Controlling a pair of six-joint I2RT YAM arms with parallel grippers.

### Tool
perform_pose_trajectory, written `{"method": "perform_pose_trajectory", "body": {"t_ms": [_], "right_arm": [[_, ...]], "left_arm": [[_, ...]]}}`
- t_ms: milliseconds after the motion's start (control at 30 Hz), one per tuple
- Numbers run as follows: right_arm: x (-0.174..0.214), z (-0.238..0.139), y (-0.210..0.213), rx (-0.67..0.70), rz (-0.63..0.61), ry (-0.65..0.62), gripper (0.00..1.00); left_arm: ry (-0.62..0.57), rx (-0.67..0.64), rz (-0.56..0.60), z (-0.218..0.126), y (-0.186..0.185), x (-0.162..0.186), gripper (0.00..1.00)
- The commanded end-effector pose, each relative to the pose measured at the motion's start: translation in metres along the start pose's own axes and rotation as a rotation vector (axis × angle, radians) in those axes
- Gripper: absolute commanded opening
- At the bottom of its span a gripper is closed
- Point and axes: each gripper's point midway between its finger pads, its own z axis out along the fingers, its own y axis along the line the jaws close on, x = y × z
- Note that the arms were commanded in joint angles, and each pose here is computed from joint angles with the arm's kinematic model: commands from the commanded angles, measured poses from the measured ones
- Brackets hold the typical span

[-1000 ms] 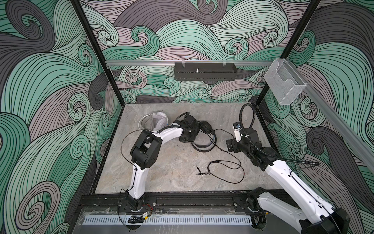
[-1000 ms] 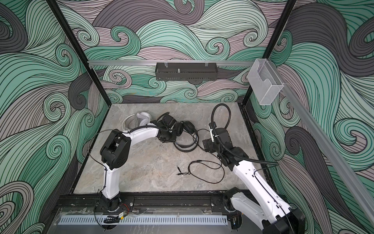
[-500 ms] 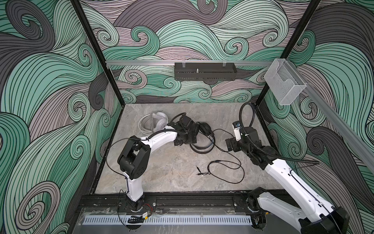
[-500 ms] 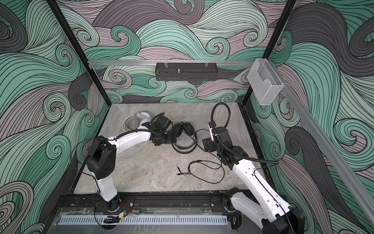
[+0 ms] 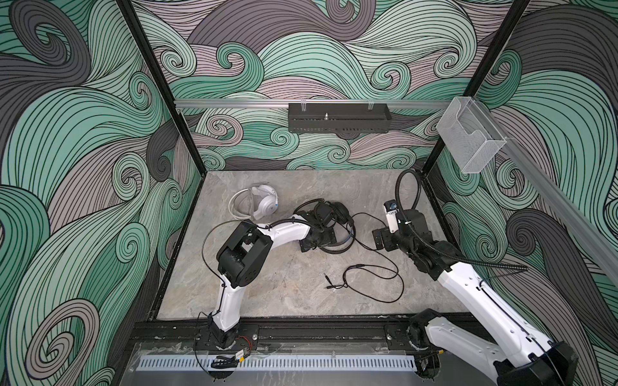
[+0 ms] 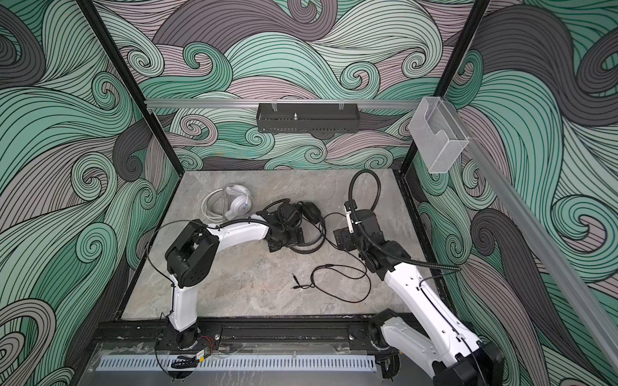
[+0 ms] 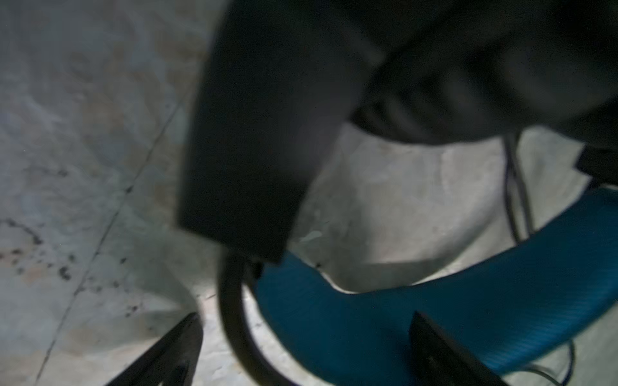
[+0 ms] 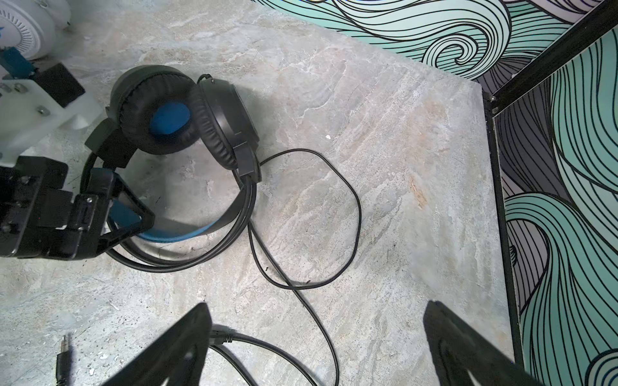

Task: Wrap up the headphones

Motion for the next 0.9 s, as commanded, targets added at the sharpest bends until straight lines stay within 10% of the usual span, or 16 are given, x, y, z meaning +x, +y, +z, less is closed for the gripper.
{"method": "perform_pose_trajectory", "body": {"t_ms": [0,67,200,467,633,867], "right_arm": [[-0.007,-0.006,-0.001,-0.002,0.005,-0.019,1.00],[-0.008,-0.005,-0.002,-0.001,0.005,-0.019,1.00],[-0.008,-0.005,-0.001,-0.002,0.002,-0.019,1.00],[-0.010,-0.003,0.001,-0.011,0.006,-0.022,1.00],[-0.011,-0.005,0.000,-0.006,0.002,-0.024,1.00],[-0.015,-0.002,0.004,-0.026,0.016,-0.021,1.00]], "left_arm": [[0.023,-0.051,-0.017,0.008,0.014,0.008,0.88],[0.007,-0.068,0.004,0.003,0.021,0.007,0.82],[-0.012,-0.105,0.059,-0.012,0.040,0.005,0.38],[-0.067,-0.200,0.364,-0.045,0.061,-0.022,0.02],[-0.006,-0.156,0.766,-0.044,0.052,-0.025,0.00],[0.038,-0.157,0.779,-0.037,0.067,-0.044,0.01]]}}
